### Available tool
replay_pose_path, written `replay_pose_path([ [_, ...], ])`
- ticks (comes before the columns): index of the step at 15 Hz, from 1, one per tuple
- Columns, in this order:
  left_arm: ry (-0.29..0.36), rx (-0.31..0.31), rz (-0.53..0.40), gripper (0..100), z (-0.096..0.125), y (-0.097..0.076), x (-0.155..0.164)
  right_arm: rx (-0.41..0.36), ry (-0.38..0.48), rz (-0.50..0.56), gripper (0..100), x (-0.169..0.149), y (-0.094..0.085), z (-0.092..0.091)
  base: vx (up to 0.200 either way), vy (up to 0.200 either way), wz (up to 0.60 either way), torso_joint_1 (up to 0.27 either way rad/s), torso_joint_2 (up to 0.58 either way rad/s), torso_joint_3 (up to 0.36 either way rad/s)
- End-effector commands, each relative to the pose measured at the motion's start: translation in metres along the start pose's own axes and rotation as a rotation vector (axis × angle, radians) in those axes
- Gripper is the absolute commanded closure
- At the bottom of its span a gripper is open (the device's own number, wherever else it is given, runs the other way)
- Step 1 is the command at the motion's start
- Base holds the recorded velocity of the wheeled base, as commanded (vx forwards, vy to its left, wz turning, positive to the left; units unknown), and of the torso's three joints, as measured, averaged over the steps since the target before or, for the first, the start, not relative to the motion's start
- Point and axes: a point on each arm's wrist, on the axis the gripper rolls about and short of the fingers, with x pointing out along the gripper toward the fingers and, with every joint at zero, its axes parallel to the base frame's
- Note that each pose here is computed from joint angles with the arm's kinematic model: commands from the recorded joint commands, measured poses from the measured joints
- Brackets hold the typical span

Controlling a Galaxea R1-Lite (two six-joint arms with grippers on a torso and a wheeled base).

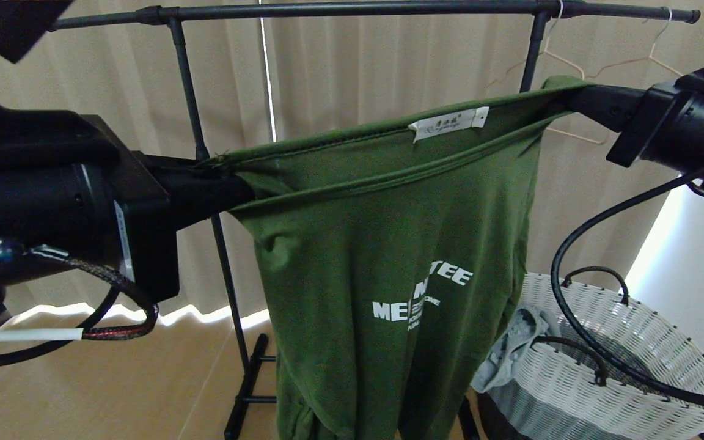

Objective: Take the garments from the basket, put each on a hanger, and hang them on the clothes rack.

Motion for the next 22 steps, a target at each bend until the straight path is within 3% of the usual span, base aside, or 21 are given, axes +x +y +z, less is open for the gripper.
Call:
replay_pose_path([
  [1,0.000,-0.001,0.004,100,0.003,0.001,0.006,-0.006,-0.027,0.002,100,-0.016,0.004,0.014,0.000,0.000,0.00,0.000,0.00,0.000],
  [6,-0.026,-0.021,0.125,100,0.025,0.025,0.032,-0.004,-0.018,0.004,100,-0.065,0.017,0.037,0.000,0.000,0.00,0.000,0.00,0.000],
  [9,-0.017,-0.029,0.201,100,0.020,0.024,0.045,0.010,0.045,0.002,100,-0.075,0.019,0.027,0.000,0.000,0.00,0.000,0.00,0.000],
  [12,0.033,-0.044,0.232,100,0.007,0.019,0.051,0.009,0.070,-0.003,100,-0.073,0.018,0.021,0.000,0.000,0.00,0.000,0.00,0.000],
  [13,0.023,-0.045,0.236,100,0.010,0.020,0.049,0.009,0.083,-0.008,100,-0.072,0.017,0.018,0.000,0.000,0.00,0.000,0.00,0.000],
  [15,-0.003,-0.048,0.240,100,0.017,0.021,0.046,-0.118,0.144,-0.013,100,-0.071,0.015,0.006,0.000,0.000,0.00,0.000,0.00,0.000],
  [16,0.000,-0.048,0.237,100,0.016,0.021,0.047,-0.140,0.152,-0.021,100,-0.071,0.015,0.003,0.000,0.000,0.00,0.000,0.00,0.000],
  [20,0.005,-0.049,0.220,100,0.014,0.017,0.050,-0.145,0.134,-0.033,100,-0.069,0.015,0.007,0.000,0.000,0.00,0.000,0.00,0.000],
  [22,-0.032,-0.050,0.227,100,0.019,0.018,0.049,-0.141,0.125,-0.037,100,-0.069,0.015,0.009,0.000,0.000,0.00,0.000,0.00,0.000],
])
